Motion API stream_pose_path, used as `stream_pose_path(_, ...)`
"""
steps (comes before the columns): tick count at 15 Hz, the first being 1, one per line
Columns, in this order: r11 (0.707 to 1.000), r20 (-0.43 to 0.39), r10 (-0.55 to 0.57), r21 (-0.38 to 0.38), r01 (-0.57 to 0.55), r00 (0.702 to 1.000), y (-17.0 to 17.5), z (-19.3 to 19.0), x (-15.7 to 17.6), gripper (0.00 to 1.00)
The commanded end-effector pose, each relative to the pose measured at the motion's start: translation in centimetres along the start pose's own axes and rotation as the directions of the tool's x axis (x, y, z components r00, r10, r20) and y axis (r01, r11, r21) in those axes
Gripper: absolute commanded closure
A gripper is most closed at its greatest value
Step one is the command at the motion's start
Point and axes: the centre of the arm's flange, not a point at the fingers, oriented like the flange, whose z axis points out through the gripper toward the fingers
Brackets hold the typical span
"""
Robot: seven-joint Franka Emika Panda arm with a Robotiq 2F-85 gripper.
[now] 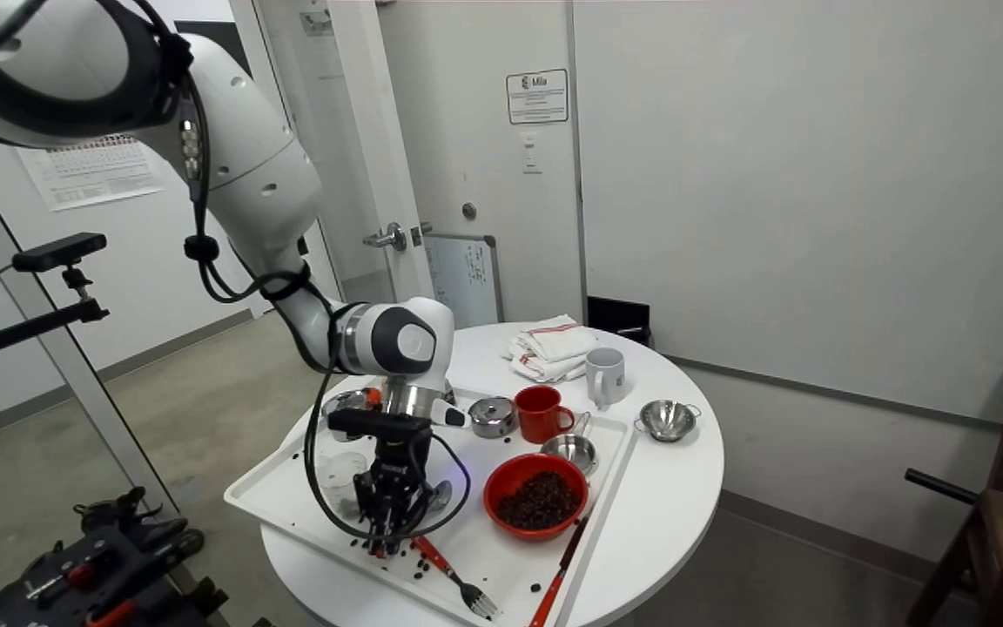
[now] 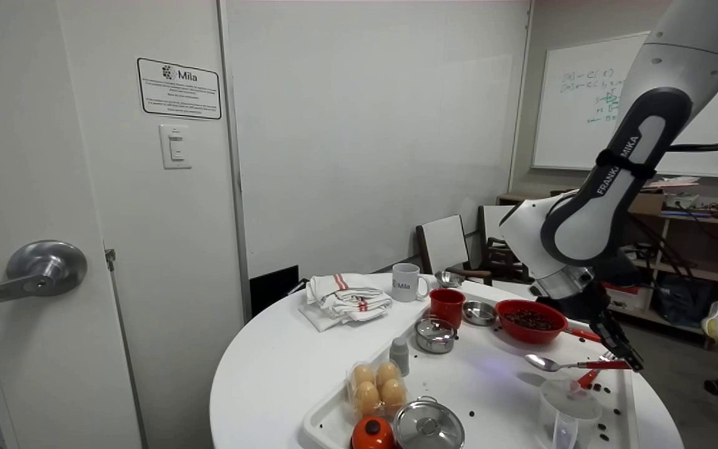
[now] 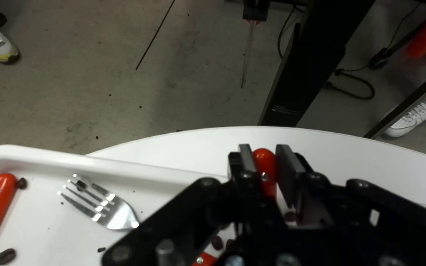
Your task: Use the spoon to mix the contents in the orange bowl
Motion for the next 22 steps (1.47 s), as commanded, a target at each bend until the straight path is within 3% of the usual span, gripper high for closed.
stream_pose_path(1, 1.0, 0.006, 0.007, -0.012, -0.007, 1.0, 0.6, -1.0, 1.7, 0.92)
stream_pose_path(6, 1.0, 0.003, 0.017, -0.024, -0.017, 1.0, 1.2, -2.1, 3.3, 0.92)
stream_pose_path(15, 0.996, -0.059, 0.078, -0.035, -0.08, 0.995, 1.8, -4.6, 9.4, 0.92)
stream_pose_path(22, 0.995, -0.104, 0.085, -0.034, -0.089, 0.991, 3.2, -4.0, 13.7, 0.95)
